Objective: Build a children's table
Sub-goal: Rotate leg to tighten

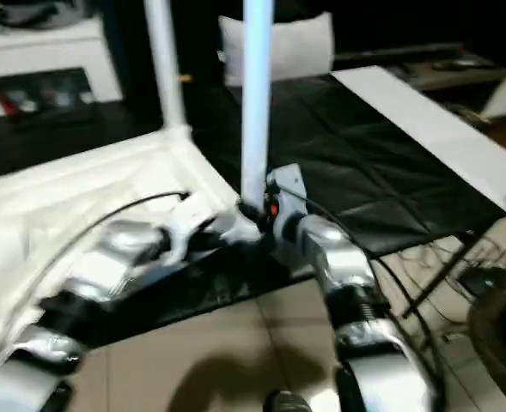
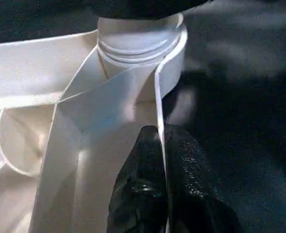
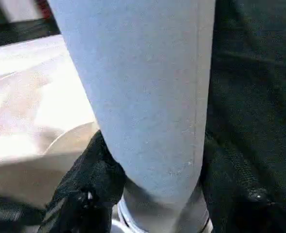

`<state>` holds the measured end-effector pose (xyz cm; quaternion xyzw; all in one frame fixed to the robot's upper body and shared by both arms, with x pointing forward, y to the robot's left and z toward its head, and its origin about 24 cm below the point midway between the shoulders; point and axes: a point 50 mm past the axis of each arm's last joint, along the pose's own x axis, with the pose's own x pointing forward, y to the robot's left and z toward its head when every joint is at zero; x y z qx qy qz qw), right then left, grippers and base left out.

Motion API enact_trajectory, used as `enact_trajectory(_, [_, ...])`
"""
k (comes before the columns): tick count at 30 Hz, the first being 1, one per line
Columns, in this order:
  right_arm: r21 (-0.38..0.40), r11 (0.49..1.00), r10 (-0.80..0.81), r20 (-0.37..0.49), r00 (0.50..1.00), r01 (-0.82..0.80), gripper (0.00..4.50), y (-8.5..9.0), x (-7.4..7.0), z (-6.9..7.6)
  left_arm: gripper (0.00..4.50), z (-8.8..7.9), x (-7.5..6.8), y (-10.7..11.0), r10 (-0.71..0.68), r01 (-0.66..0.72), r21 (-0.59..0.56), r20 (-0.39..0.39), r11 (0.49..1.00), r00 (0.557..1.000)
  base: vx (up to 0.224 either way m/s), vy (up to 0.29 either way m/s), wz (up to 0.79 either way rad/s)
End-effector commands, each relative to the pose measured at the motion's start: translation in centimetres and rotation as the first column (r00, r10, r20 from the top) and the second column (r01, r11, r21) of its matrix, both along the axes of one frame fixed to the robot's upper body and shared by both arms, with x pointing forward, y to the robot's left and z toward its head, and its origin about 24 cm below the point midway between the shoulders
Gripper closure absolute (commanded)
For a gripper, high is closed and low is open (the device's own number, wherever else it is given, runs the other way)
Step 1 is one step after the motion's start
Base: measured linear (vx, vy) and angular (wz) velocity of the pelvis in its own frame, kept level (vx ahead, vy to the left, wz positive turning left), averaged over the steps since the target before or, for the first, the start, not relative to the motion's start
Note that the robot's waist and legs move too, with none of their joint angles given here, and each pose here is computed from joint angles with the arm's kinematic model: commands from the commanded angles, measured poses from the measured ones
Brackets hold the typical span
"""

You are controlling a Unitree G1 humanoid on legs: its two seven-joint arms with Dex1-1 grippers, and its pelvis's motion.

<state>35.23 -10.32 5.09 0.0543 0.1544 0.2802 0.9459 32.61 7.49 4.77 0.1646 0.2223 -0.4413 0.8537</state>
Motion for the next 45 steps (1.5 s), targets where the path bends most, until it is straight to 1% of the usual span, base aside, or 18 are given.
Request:
enact_trajectory(1, [0.033,0.999,0.030,-0.041,0.999,-0.029,1.78,1.6,-0.2,-0.5,4.50,1.5,-1.0,-3.8,-0.163,0.166,-0.065,0.049,0.984,0.985,0.000,0.000,0.00])
enact_trajectory(3, [0.031,0.999,0.040,-0.029,0.999,-0.039,1.50,1.4,-0.3,-0.5,4.50,1.4,-1.1,-3.6,-0.166,0.169,-0.048,0.055,0.984,0.985,0.000,0.000,0.00])
enact_trajectory(6, [0.032,0.997,0.070,0.026,0.997,-0.071,1.35,0.9,-0.4,-0.1,4.50,1.0,-1.0,-2.7,-0.166,0.166,0.004,0.065,0.986,0.984,0.000,0.000,0.00])
enact_trajectory(12, [0.001,0.979,0.205,0.111,0.973,-0.206,0.93,-1.6,-1.6,0.2,4.50,0.2,-0.7,-0.5,-0.189,0.182,0.097,0.062,0.978,0.980,0.000,0.000,0.00])
enact_trajectory(17, [-0.056,0.906,0.423,0.120,0.898,-0.419,0.38,-3.9,-3.7,0.7,4.50,-0.3,-0.6,1.2,-0.285,0.273,0.170,0.053,0.947,0.957,0.000,0.000,0.00])
enact_trajectory(20, [-0.089,0.872,0.488,0.112,0.866,-0.481,0.16,-5.2,-4.3,1.0,4.50,-0.4,-0.8,1.9,-0.357,0.344,0.205,0.029,0.917,0.934,0.000,0.000,0.00])
enact_trajectory(21, [-0.101,0.869,0.493,0.110,0.863,-0.484,0.16,-5.6,-4.3,1.1,4.50,-0.5,-0.9,2.1,-0.384,0.371,0.221,0.018,0.902,0.923,0.000,0.000,0.00])
enact_trajectory(22, [-0.138,0.845,0.531,0.109,0.840,-0.516,0.16,-6.7,-4.5,1.6,4.50,-0.5,-1.2,2.7,-0.469,0.455,0.257,-0.009,0.853,0.883,0.000,0.000,0.00])
enact_trajectory(23, [-0.138,0.845,0.531,0.109,0.840,-0.516,0.16,-6.7,-4.5,1.6,4.50,-0.5,-1.2,2.7,-0.469,0.455,0.257,-0.009,0.853,0.883,0.000,0.000,0.00])
enact_trajectory(26, [-0.151,0.823,0.564,0.103,0.820,-0.547,0.16,-7.3,-4.7,1.9,4.50,-0.6,-1.6,3.0,-0.532,0.518,0.279,-0.030,0.809,0.846,0.000,0.000,0.00])
enact_trajectory(29, [-0.126,0.757,0.652,0.071,0.755,-0.641,0.41,-7.8,-5.4,2.4,4.50,-0.7,-2.6,3.3,-0.667,0.657,0.271,-0.069,0.703,0.742,0.000,0.000,0.00])
enact_trajectory(30, [-0.121,0.739,0.672,0.062,0.738,-0.663,0.41,-7.9,-5.6,2.5,4.50,-0.7,-2.8,3.4,-0.690,0.682,0.265,-0.080,0.682,0.720,0.000,0.000,0.00])
enact_trajectory(32, [-0.118,0.724,0.688,0.053,0.724,-0.679,0.62,-7.9,-5.8,2.5,4.50,-0.7,-2.9,3.5,-0.701,0.696,0.261,-0.089,0.669,0.708,0.000,0.000,0.00])
enact_trajectory(33, [-0.108,0.680,0.731,0.024,0.681,-0.726,0.62,-7.8,-6.1,2.4,4.50,-0.7,-3.4,3.4,-0.751,0.748,0.255,-0.107,0.613,0.651,0.000,0.000,0.00])
enact_trajectory(34, [-0.108,0.680,0.731,0.024,0.681,-0.726,0.82,-7.8,-6.1,2.4,4.50,-0.7,-3.4,3.4,-0.751,0.748,0.255,-0.107,0.613,0.651,0.000,0.000,0.00])
enact_trajectory(36, [-0.095,0.644,0.763,0.002,0.647,-0.759,0.96,-7.6,-6.4,2.2,4.50,-0.6,-3.8,3.1,-0.795,0.793,0.238,-0.116,0.560,0.596,0.000,0.000,0.00])
enact_trajectory(41, [-0.066,0.616,0.786,-0.007,0.618,-0.785,1.35,-6.7,-6.5,1.9,4.50,-0.5,-4.0,2.7,-0.821,0.818,0.230,-0.111,0.528,0.561,0.000,0.000,0.00])
enact_trajectory(45, [-0.033,0.591,0.806,-0.017,0.592,-0.806,1.67,-6.3,-6.8,1.7,4.50,-0.5,-4.0,2.5,-0.828,0.825,0.225,-0.110,0.518,0.550,0.000,0.000,0.00])
